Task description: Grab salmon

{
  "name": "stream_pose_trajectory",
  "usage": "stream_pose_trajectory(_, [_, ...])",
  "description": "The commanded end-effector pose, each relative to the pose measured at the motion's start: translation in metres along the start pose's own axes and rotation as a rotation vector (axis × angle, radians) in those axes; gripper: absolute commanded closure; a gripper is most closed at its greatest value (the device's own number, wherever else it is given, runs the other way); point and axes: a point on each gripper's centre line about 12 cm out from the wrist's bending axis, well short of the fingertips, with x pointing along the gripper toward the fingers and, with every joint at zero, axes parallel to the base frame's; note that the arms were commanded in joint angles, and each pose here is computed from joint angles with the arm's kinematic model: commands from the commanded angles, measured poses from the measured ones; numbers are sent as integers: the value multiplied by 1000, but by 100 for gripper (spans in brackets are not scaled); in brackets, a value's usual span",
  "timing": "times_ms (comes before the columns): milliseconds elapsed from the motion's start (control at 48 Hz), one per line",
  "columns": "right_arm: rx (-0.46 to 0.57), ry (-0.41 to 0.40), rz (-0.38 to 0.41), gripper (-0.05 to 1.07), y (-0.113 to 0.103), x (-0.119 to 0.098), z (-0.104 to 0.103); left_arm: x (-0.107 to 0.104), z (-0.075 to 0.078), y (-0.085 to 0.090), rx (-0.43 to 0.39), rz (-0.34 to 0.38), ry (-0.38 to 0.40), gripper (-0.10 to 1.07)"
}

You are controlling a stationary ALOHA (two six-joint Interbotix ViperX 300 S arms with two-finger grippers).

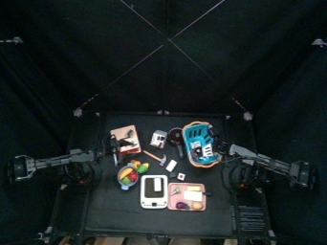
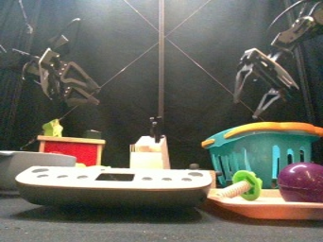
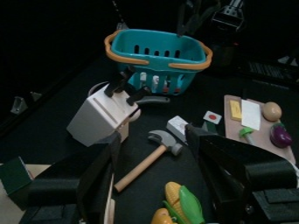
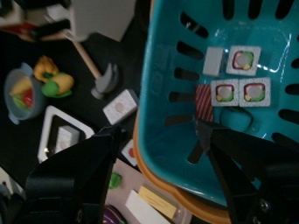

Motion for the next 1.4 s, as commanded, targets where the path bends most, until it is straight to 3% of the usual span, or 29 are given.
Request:
stream_pose_trajectory(0, [-7, -11, 18, 4, 0, -1, 4, 2, 5, 0, 1, -3, -14, 3])
stream_pose_trajectory(312, [-8, 35, -39, 5, -18, 23, -8, 2, 6, 1, -1, 5, -16, 4])
stream_pose_trajectory(729, [-4, 115, -112, 5, -26, 48, -14, 1, 4, 2, -2, 8, -13, 4])
stream_pose_trajectory(1375, [-26, 186, -215, 5, -37, 81, -11, 0, 2, 5, -5, 19, -6, 4])
